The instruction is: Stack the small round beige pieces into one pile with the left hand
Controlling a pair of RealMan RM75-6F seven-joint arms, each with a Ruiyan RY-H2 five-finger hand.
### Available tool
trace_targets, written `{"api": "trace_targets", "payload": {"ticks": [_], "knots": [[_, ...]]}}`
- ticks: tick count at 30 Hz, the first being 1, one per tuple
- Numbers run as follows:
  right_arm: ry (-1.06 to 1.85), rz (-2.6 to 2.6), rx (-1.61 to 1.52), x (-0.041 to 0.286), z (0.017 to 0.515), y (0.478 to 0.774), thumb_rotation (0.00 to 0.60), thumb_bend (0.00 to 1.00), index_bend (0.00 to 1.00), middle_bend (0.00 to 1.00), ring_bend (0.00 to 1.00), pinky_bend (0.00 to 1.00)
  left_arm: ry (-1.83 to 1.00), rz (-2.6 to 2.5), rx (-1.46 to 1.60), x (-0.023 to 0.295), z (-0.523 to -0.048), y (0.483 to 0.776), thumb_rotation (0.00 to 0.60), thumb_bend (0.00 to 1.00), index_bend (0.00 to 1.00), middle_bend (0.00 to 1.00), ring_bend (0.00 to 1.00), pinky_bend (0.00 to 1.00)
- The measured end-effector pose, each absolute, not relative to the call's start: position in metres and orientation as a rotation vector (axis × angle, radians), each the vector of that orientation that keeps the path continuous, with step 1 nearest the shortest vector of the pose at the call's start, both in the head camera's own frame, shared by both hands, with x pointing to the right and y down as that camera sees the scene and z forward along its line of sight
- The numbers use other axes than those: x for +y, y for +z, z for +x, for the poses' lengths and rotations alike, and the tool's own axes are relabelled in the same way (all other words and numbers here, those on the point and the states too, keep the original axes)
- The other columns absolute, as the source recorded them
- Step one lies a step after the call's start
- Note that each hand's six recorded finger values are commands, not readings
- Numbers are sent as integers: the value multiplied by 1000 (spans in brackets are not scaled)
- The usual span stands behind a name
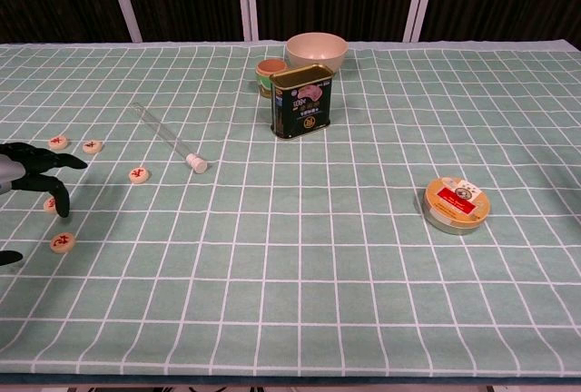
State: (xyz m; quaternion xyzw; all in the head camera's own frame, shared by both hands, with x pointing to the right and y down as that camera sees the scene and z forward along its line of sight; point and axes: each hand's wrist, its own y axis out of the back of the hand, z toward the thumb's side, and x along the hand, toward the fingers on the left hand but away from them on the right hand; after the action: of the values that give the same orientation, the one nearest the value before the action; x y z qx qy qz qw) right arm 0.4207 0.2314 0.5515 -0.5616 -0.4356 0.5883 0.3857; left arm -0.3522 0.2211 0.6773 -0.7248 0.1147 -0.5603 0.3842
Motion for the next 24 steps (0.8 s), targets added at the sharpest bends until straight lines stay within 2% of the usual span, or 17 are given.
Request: {"api": "trace_targets", "payload": {"ticks": [13,24], "knots": [[1509,-1430,-1118,231,422,552,600,233,64,13,31,0,-1421,-1827,244,228,-342,695,600,285,417,0,0,0],[1507,-1432,-1114,231,422,552,600,233,64,13,31,0,-1428,-1804,234,229,-342,698,600,307,461,0,0,0]]}}
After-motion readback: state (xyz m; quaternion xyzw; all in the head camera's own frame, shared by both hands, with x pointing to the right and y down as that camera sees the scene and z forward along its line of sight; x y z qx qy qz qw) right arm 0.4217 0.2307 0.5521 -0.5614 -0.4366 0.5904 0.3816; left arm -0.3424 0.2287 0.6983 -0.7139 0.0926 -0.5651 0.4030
